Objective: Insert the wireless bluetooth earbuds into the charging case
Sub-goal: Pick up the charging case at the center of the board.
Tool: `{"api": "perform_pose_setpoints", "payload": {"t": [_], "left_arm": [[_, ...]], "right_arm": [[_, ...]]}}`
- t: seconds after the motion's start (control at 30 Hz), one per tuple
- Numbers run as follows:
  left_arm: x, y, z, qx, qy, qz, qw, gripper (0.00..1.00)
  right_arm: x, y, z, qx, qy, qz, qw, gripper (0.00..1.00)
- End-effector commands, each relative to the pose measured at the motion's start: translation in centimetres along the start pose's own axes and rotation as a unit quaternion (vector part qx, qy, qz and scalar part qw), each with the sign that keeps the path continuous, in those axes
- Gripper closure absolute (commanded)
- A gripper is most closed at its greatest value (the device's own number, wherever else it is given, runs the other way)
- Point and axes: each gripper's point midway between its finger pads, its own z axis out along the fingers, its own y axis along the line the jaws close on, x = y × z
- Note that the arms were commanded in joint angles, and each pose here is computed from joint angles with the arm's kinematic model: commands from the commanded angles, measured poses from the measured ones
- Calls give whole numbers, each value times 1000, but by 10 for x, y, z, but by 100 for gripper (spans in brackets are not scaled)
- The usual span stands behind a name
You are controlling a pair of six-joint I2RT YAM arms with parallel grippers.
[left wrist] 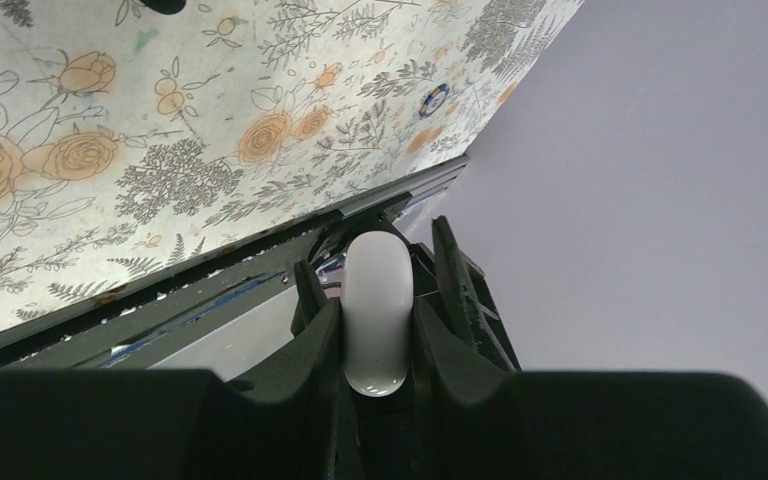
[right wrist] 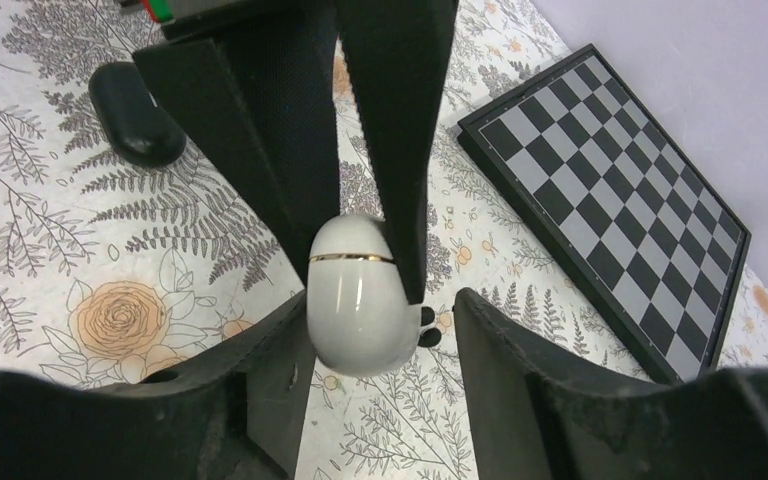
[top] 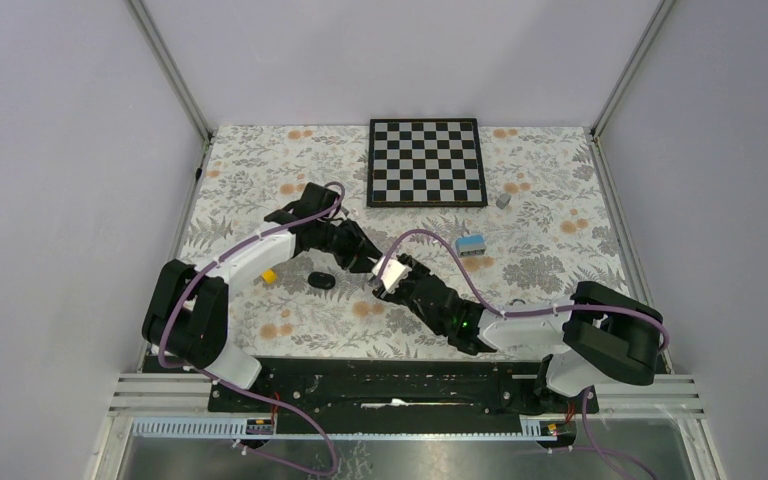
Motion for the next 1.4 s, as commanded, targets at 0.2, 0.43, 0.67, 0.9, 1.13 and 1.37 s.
{"api": "perform_pose_setpoints", "payload": {"t": [0.2, 0.43, 0.67, 0.9, 1.13, 1.37], "left_arm": [[-3, -10, -8, 6, -11, 15, 1000, 100], [-4, -9, -8, 5, -14, 14, 1000, 100], [-5, -9, -8, 4, -13, 18, 1000, 89], [-9, -11, -10, 10, -19, 25, 999, 64], [-12, -11, -11, 14, -21, 30, 999, 49], [-23, -19, -24, 33, -41, 48, 997, 33]], "right_arm": [[-33, -5, 7, 9, -38, 32, 999, 67], [-37, -9, 6, 18, -41, 43, 998, 92], [-33, -11, 5, 27, -33, 54, 998, 100], [-19, -13, 1, 40, -10, 74, 996, 100], [-6, -15, -4, 51, 4, 84, 995, 100], [8, -23, -9, 30, 20, 178, 983, 100]]}}
